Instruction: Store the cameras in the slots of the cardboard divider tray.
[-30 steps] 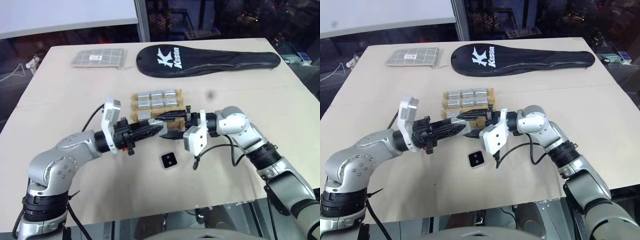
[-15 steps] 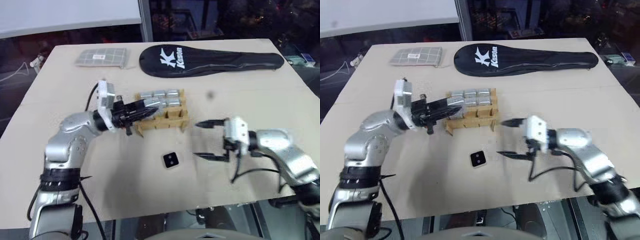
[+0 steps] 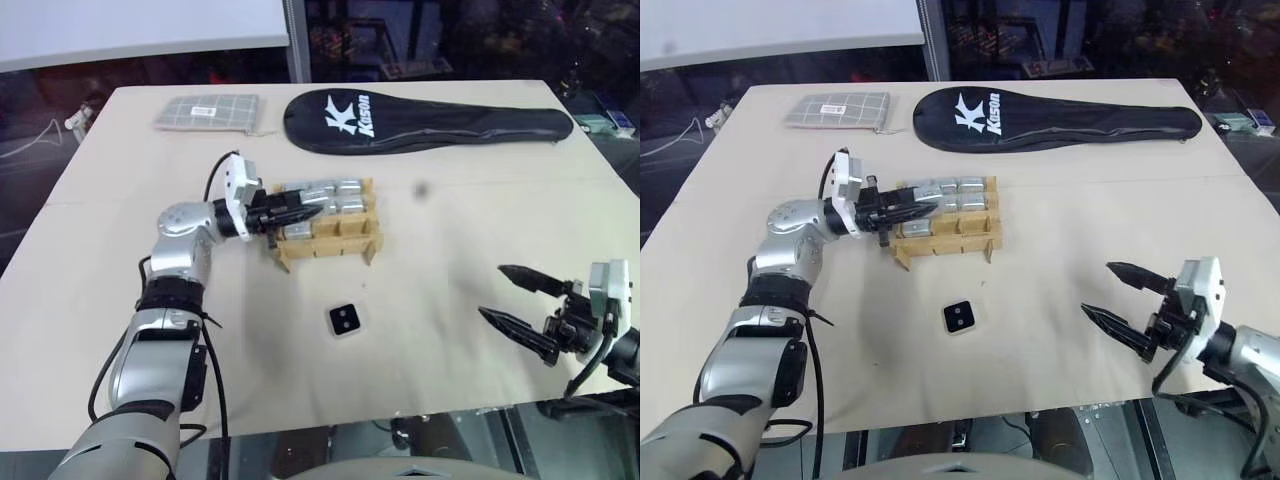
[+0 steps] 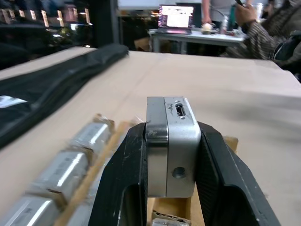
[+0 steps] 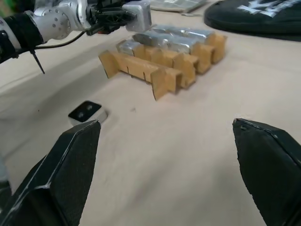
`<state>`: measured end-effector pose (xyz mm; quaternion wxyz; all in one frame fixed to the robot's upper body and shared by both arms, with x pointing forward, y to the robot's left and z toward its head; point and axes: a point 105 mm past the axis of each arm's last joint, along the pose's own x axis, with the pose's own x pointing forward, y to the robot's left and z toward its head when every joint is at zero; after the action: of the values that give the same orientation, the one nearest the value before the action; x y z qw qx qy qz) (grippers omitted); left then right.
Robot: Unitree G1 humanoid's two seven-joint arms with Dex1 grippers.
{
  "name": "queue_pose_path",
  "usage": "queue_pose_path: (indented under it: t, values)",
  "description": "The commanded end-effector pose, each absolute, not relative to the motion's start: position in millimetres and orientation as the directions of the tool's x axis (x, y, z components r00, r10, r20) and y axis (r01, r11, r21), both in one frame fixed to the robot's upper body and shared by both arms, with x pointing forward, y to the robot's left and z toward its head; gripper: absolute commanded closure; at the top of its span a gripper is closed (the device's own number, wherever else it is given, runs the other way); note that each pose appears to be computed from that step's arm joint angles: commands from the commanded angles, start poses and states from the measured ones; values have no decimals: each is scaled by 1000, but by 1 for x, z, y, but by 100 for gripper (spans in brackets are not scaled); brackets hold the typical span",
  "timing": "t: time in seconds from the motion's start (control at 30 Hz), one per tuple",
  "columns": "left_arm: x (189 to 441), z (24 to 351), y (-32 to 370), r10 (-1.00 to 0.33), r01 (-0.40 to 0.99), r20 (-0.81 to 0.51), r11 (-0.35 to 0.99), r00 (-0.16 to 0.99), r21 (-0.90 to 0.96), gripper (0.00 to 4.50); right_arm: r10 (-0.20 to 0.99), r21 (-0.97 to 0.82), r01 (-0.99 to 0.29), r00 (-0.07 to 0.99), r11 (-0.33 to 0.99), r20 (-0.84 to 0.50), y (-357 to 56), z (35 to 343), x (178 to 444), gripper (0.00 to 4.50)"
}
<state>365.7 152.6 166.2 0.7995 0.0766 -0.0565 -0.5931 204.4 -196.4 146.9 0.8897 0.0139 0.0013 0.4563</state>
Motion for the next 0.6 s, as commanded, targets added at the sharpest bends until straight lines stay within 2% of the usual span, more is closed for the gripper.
queue_pose_path:
  t: [0.03, 0.27, 0.47, 0.6]
  values:
    - [369, 174, 147, -965, 937, 7, 256, 262, 237, 373, 825, -56, -823, 563, 565, 48, -200, 159, 195, 5]
    - [370, 167, 141, -975, 952, 7, 217, 220, 217, 373, 817, -86, -812, 574, 577, 60, -207, 162, 197, 5]
    - [373, 160, 144, -966, 942, -31, 243, 257, 231, 373, 826, -92, -821, 559, 563, 70, -204, 165, 202, 5]
    - [373, 163, 146, -964, 935, -12, 254, 265, 246, 373, 828, -97, -823, 555, 560, 75, -204, 166, 205, 5]
